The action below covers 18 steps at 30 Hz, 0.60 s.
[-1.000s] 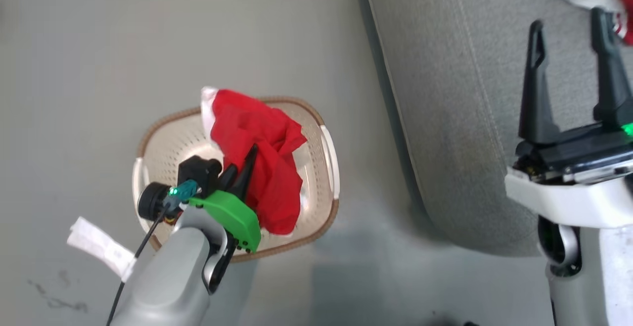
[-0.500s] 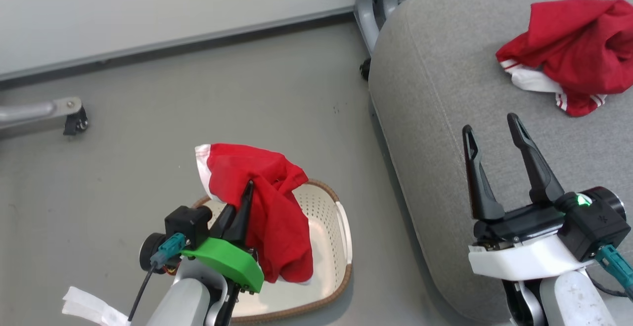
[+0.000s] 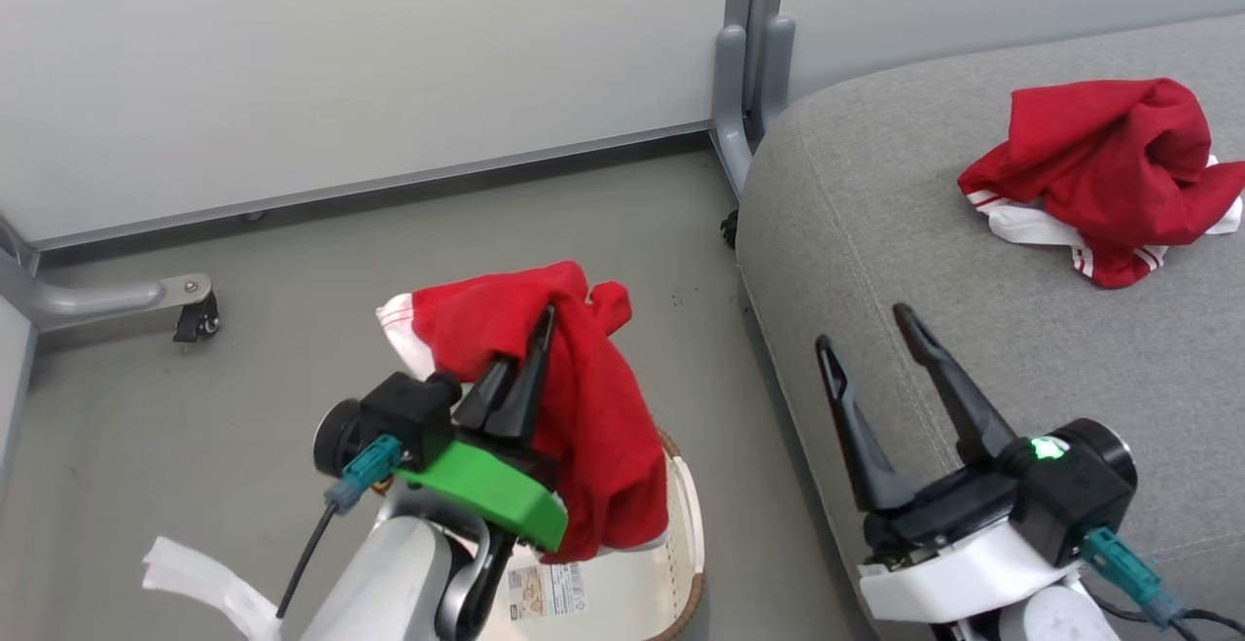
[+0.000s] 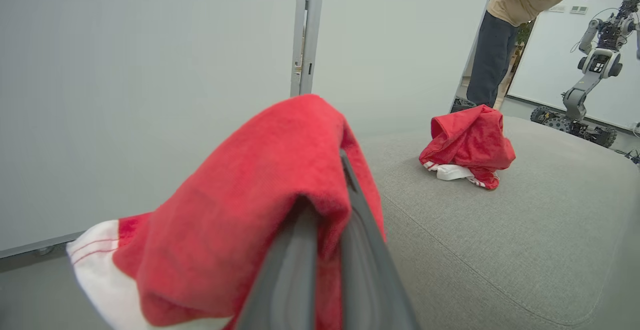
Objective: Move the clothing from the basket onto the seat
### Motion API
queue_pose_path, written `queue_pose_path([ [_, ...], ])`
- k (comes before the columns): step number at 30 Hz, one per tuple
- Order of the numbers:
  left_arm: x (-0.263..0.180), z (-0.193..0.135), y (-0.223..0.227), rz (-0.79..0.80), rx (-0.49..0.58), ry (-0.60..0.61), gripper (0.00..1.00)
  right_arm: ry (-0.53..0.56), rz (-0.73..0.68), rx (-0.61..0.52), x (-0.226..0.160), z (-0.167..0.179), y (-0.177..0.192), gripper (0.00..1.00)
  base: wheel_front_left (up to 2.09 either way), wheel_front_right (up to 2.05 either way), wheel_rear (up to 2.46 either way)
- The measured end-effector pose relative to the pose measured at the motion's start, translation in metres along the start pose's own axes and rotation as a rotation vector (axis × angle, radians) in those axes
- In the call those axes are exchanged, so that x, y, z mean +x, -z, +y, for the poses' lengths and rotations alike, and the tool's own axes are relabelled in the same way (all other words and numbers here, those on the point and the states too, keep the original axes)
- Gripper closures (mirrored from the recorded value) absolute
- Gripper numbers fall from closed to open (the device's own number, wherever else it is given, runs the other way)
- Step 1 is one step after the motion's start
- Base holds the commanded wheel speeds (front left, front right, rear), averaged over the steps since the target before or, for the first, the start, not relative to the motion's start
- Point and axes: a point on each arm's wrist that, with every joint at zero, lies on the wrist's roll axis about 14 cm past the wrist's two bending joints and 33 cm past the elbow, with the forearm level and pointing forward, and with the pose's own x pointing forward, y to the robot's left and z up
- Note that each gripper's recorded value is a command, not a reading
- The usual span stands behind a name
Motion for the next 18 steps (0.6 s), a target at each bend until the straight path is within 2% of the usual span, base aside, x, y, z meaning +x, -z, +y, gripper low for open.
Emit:
queue_pose_path([
  [8, 0.018, -0.05, -0.033, -0.056, 0.036, 0.165, 1.0, -0.111, 0.074, 0.036, 0.002, 0.033, 0.025, 0.0, 0.0, 0.0, 0.0],
  [18, 0.021, -0.115, -0.038, -0.039, 0.028, 0.369, 1.0, -0.156, 0.116, 0.06, 0.01, 0.046, 0.041, 0.0, 0.0, 0.0, 0.0],
])
